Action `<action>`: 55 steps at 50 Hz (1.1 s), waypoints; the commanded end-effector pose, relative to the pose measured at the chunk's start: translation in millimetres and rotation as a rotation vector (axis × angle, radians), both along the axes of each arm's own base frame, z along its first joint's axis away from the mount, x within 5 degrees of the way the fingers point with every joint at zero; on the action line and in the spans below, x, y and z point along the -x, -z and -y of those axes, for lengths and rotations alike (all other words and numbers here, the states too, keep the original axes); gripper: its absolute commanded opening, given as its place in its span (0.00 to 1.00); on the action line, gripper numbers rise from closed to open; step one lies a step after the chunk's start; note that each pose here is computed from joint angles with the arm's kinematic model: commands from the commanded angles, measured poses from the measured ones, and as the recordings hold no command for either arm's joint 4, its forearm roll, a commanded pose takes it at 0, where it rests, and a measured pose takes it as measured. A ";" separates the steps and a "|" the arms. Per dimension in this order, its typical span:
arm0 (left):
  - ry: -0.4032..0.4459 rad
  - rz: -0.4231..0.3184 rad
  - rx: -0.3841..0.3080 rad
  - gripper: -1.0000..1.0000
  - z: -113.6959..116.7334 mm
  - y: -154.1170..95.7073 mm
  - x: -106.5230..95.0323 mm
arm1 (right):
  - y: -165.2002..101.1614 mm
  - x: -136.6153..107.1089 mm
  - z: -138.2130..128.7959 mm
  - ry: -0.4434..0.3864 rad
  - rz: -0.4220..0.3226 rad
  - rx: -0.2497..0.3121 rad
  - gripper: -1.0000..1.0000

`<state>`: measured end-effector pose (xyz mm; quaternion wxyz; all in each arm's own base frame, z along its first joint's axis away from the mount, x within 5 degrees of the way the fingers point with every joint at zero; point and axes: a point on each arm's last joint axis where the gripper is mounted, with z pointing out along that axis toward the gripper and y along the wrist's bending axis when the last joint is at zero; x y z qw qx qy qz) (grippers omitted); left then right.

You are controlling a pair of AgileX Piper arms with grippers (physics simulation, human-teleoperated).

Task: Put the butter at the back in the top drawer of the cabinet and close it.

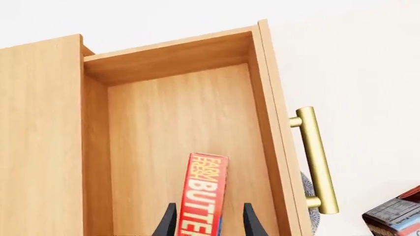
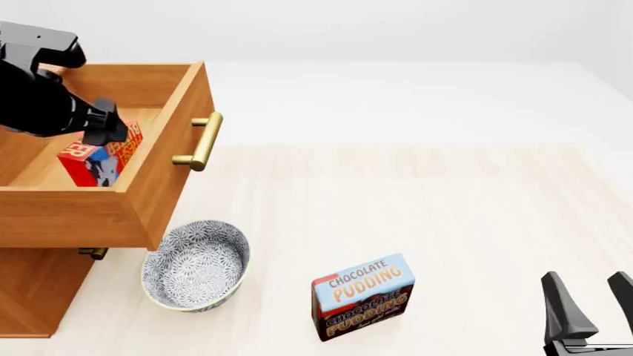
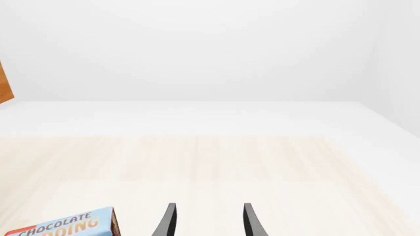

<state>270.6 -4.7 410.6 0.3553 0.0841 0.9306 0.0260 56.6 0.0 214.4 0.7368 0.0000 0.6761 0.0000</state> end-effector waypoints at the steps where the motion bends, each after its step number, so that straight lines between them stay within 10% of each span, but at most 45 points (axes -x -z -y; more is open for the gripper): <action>1: 0.027 0.051 0.015 1.00 10.3 -26.1 12.3 | 0.0 0.0 0.0 0.000 0.000 0.000 1.00; 21: 0.142 0.160 0.033 1.00 33.3 -69.0 57.2 | 0.0 0.0 0.0 0.000 0.000 0.000 1.00; 55: 0.284 0.203 0.069 1.00 71.8 -62.4 48.8 | 0.0 0.0 0.0 0.000 0.000 0.000 1.00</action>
